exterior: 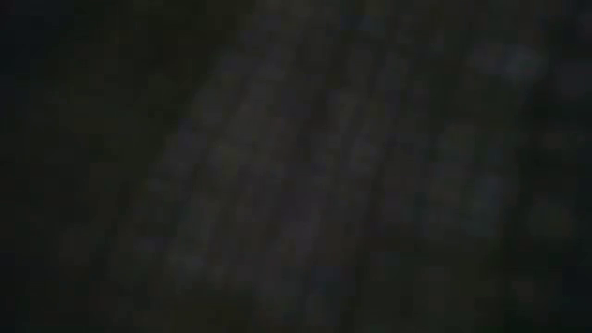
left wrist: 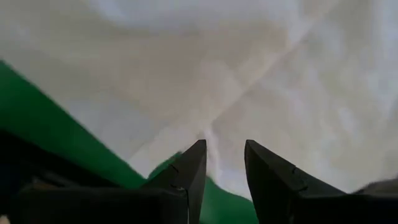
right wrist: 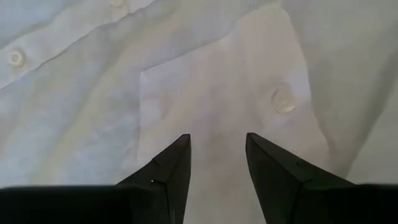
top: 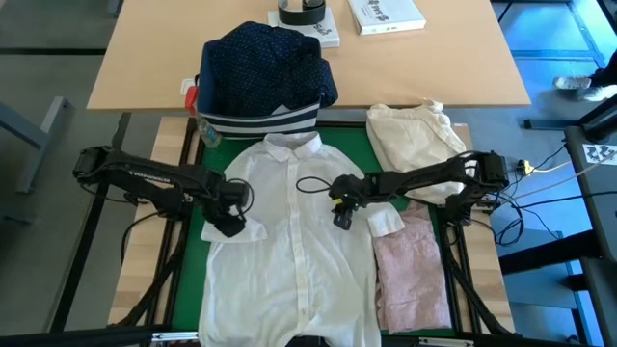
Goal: Fold laundry
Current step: Fold the white polo shirt
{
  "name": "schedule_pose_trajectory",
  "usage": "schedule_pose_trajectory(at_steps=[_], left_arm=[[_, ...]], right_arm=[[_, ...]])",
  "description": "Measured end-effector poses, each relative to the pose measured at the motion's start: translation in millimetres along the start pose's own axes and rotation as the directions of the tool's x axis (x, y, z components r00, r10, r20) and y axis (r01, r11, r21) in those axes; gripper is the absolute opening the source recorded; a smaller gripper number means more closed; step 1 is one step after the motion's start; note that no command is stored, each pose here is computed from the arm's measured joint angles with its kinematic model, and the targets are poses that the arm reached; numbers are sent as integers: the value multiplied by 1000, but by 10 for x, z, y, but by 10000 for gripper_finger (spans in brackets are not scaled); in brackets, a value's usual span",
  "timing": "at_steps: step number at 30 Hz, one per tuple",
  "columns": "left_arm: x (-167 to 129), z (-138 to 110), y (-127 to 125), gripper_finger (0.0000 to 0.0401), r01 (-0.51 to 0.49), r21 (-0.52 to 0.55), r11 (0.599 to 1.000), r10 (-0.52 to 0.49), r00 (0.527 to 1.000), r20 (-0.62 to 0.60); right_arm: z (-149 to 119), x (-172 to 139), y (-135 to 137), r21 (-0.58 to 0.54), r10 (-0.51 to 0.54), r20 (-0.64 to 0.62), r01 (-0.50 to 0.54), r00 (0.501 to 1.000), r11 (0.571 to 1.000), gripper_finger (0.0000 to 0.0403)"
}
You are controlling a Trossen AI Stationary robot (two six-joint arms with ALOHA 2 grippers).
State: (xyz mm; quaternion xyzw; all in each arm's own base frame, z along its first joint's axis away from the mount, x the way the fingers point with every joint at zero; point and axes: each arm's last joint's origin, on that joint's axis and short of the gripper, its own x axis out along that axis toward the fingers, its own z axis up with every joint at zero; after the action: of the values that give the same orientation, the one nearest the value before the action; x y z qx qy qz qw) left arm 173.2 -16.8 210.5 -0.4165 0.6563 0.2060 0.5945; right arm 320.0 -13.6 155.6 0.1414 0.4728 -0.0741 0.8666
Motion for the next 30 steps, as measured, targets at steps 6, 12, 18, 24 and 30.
schedule_pose_trajectory(at_steps=[6,12,18,24,30], left_arm=[[256,-108,160,125,-105,-80,991,98,992,-86],[385,-146,244,154,-160,-112,981,150,984,-92],[448,-95,253,157,-236,-99,967,233,972,-40],[520,-58,258,157,-311,-10,950,311,950,-42],[606,-34,259,151,-363,35,931,364,926,-99]], right_arm=[[38,0,13,-2,18,38,-18,999,1000,156],[44,1,16,-3,28,43,-28,999,1000,156],[58,0,20,-6,32,57,-32,998,999,156],[70,-1,24,-7,36,69,-36,997,999,156],[73,-1,25,-8,37,72,-36,997,999,156]])
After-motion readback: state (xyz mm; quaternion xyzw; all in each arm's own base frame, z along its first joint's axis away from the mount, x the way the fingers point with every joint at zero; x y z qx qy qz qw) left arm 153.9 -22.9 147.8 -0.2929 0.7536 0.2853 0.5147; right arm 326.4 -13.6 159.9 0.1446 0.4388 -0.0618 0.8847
